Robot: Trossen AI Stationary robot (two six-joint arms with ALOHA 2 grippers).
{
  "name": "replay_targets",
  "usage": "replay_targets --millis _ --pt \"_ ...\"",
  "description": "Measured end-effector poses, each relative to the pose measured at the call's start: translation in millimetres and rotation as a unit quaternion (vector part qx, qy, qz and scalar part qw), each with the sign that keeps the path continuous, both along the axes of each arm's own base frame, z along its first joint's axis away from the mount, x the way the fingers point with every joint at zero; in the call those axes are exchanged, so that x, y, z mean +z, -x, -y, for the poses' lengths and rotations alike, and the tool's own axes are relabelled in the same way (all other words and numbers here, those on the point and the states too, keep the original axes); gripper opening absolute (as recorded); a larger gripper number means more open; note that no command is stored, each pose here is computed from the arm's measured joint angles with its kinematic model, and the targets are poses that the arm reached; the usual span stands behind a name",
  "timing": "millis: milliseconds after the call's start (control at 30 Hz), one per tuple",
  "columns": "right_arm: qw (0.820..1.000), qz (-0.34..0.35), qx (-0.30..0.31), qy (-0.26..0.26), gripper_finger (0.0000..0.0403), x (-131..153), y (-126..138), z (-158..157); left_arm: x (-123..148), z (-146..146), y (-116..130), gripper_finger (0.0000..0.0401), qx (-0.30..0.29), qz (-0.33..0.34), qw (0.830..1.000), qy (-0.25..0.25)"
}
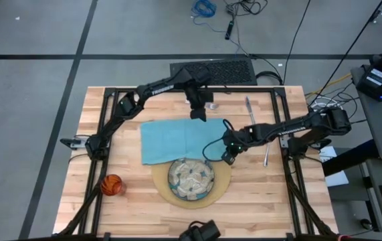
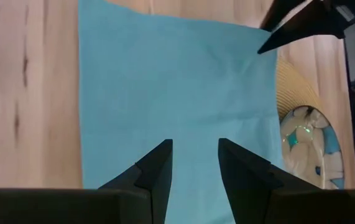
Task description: Set table place
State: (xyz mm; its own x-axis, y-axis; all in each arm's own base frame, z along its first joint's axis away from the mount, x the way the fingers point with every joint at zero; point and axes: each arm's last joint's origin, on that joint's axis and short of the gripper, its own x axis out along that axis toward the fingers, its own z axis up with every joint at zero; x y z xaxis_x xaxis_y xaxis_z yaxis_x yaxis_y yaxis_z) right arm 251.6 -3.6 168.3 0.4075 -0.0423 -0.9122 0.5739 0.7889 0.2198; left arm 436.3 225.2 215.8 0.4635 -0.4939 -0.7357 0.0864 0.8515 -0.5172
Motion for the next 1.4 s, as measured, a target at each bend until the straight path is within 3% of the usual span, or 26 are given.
replay_targets --millis 233,367,500,767,1200,1400 --pt "0.998 -0.007 -0.028 0.053 0.0158 0.1 1.6 21.8 -0.7 -6.5 6.8 0.0114 0.012 -0.017 1.0 0.008" --pt "0.998 -0.024 -0.049 0.039 0.0217 -1.4 5.8 30.3 -0.8 -10.5 9.0 0.0114 0.016 -0.018 1.0 0.008" --pt "0.996 -0.056 -0.054 0.033 0.0249 -3.5 11.9 31.1 -0.8 -15.9 12.0 0.0114 0.021 -0.017 1.0 0.006" --pt "0.997 -0.058 -0.053 0.003 0.0263 -3.9 12.0 24.6 -0.6 -21.8 15.0 0.0114 0.028 -0.015 0.999 0.004" --pt "0.997 -0.051 -0.057 -0.002 0.0263 -3.6 10.1 12.8 -0.6 -22.2 14.8 0.0114 0.012 -0.003 1.0 -0.007" --pt "0.998 -0.04 -0.053 0.012 0.0263 -2.9 7.9 12.2 -0.7 -22.7 9.5 0.0114 0.015 0.002 0.999 -0.048"
